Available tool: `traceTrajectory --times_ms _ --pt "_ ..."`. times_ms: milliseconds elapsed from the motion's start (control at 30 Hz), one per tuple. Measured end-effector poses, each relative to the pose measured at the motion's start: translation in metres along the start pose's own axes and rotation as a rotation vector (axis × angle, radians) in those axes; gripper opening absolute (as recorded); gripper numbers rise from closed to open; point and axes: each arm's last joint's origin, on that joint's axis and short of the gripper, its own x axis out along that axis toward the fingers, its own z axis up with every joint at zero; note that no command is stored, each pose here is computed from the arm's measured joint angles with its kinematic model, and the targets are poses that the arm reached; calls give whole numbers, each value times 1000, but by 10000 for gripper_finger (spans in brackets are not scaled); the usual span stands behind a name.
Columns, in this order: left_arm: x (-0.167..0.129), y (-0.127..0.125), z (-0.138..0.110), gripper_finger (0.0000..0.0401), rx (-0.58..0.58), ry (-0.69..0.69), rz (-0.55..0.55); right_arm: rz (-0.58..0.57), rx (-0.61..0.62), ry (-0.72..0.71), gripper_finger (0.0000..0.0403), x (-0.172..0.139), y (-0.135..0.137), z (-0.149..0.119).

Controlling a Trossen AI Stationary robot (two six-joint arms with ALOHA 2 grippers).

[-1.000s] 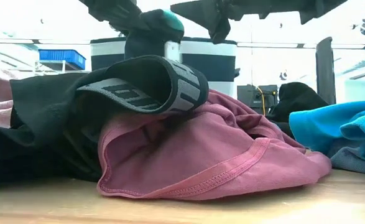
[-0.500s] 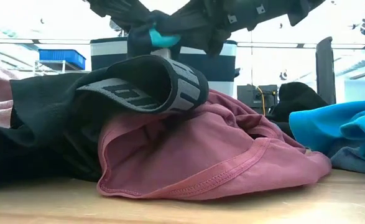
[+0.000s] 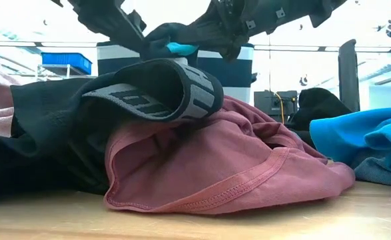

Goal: Sort clothes
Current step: Put the dark blue sock into the blue laundry organizer

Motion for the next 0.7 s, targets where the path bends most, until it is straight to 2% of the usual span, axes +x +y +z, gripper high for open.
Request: traceTrajectory --times_ms 200,400,567,700 --pt "-18 3 -10 167 -130 77 33 -17 1 -40 5 -15 -10 18" --pt "-51 2 -11 168 -156 -80 71 -40 -71 -162 5 -47 -22 51" --pt "-68 0 -14 168 -167 -266 49 -197 -104 -314 5 -69 -50 79" --pt "-69 -2 -22 168 -214 -289 33 -320 -90 -368 5 -81 -87 103"
